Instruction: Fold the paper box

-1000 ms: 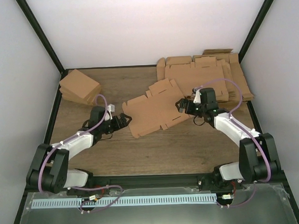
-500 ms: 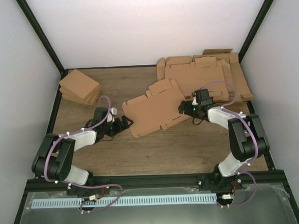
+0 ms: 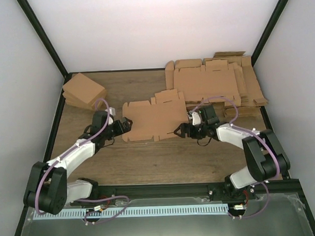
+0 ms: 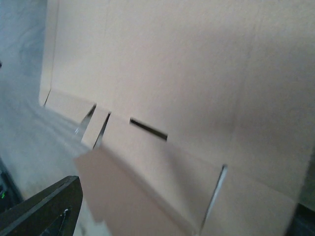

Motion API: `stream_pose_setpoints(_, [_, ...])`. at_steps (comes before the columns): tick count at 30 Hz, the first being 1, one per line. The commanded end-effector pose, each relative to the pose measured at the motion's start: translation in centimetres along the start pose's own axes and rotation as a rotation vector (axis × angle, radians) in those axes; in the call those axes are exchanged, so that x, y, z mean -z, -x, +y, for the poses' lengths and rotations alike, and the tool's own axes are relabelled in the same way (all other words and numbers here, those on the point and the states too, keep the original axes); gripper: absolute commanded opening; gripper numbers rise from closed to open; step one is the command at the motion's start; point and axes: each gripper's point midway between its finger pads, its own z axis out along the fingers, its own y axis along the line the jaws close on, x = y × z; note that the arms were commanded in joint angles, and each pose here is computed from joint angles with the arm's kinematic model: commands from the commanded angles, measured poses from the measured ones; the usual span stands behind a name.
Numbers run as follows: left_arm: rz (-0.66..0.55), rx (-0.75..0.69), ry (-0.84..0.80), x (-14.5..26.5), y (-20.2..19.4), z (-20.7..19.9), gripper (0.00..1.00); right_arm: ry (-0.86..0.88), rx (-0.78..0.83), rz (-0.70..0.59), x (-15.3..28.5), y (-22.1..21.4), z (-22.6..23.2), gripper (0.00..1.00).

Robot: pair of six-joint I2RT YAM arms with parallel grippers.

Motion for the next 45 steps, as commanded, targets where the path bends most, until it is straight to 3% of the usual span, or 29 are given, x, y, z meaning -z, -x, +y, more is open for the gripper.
stream_pose_setpoints(1, [-0.042,-0.049,0.057,1.1,1.1,0.3,1.00,0.048,0.043,0.016,1.5,-1.4,1.8,0.89])
stream_pose_setpoints(4, [-0.050,-0.061,0.061,1.3,1.3,0.2,1.00,-0.082,0.020,-0.084,3.0,0.0,-0.4,0.97])
stream_pose_setpoints(9, [-0.065,-0.095,0.053,1.8,2.0,-0.4,1.00,-0.051,-0.098,-0.197,5.8,2.3,-3.1,0.99])
stream_pose_setpoints(14, [-0.088,-0.128,0.028,2.3,2.7,-1.3,1.00,-0.033,-0.120,-0.208,5.7,3.8,-3.9,0.98])
stream_pose_setpoints(22, [-0.050,-0.123,-0.011,2.1,1.3,-1.3,1.00,0.063,-0.119,-0.152,3.4,4.3,-3.5,0.86])
stream_pose_setpoints(33, [-0.002,-0.143,-0.034,0.8,1.4,-2.1,1.00,0.020,-0.037,-0.104,1.3,4.0,-2.2,0.55])
stream_pose_setpoints(40, [0.013,-0.128,-0.010,0.6,0.6,-1.3,1.00,0.010,-0.022,-0.082,0.2,4.7,-1.7,0.52])
stream_pose_setpoints(45, [0.015,-0.130,0.005,0.5,0.1,-0.6,1.00,-0.081,-0.054,-0.089,-0.5,5.9,-3.3,0.61])
